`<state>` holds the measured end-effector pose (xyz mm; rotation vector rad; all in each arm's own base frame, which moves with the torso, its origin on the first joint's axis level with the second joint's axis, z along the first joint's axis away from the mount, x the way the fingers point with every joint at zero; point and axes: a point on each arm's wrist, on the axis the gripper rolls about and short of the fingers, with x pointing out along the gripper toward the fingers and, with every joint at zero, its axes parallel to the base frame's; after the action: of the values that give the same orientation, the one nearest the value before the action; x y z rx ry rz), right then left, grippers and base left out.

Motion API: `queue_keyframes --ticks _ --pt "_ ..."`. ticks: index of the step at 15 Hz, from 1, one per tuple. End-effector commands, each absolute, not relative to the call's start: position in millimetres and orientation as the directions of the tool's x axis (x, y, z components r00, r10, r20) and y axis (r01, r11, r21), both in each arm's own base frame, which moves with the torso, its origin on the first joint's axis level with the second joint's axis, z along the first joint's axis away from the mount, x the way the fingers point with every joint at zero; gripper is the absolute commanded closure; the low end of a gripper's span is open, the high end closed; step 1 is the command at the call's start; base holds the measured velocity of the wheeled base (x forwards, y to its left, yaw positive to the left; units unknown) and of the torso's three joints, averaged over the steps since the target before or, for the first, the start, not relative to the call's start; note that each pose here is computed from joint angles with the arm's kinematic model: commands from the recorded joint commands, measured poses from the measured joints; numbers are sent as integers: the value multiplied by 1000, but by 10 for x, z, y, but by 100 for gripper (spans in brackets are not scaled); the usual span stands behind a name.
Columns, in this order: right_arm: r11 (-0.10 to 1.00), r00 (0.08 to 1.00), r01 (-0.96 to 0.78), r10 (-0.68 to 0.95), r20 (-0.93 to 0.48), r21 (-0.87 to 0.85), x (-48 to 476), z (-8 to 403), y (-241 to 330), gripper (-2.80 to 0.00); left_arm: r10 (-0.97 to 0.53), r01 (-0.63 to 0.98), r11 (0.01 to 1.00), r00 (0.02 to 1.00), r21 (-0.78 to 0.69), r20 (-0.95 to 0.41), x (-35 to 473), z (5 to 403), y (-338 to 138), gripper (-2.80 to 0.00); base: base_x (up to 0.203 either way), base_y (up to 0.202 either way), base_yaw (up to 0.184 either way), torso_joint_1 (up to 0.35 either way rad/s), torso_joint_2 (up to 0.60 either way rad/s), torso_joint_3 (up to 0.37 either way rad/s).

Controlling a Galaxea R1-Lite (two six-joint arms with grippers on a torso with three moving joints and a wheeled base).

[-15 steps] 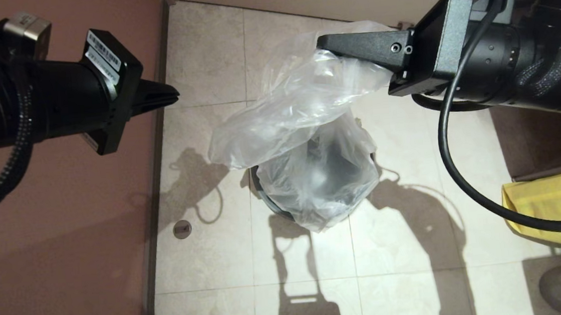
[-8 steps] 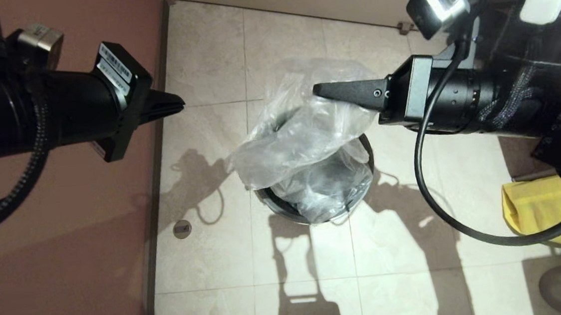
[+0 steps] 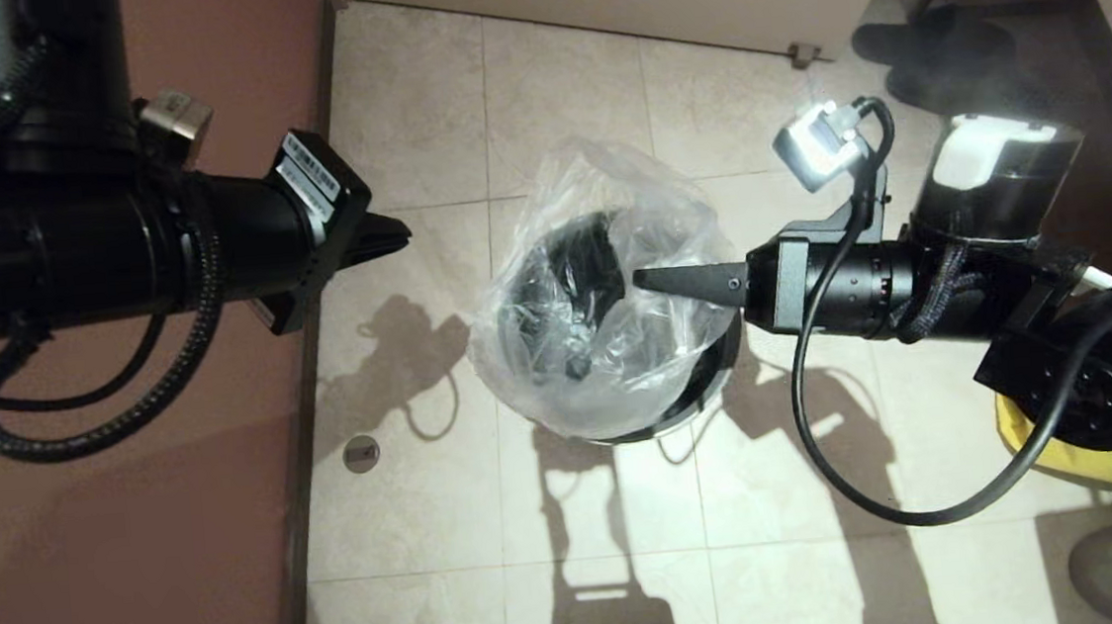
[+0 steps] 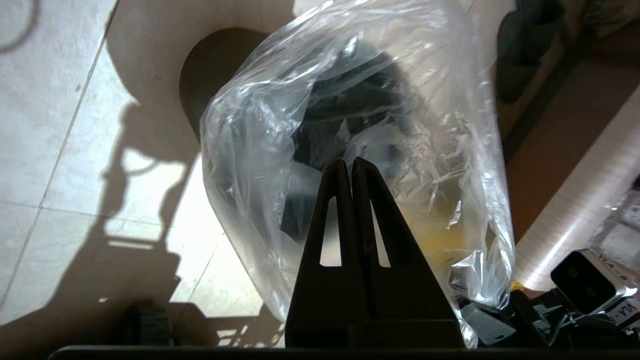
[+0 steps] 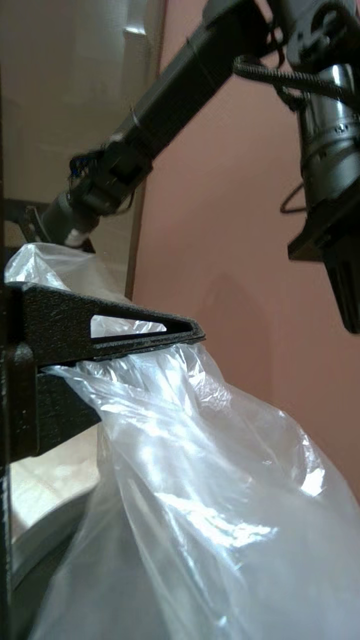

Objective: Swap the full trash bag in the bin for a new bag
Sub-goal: Put the new garbage bag on the trash can

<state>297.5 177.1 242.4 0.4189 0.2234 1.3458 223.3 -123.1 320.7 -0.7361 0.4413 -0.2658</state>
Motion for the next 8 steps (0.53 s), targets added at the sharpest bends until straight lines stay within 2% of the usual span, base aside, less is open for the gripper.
queue_keyframes --ticks 1,8 --pt "194 245 -875 968 60 443 3041 2283 1676 0 -378 47 727 860 -685 -342 2373 3072 -1311 0 0 0 0 0 0 0" --pt "262 309 -832 951 16 489 3002 2180 1476 0 -431 27 718 802 -696 -413 2780 2760 -1332 0 0 0 0 0 0 0"
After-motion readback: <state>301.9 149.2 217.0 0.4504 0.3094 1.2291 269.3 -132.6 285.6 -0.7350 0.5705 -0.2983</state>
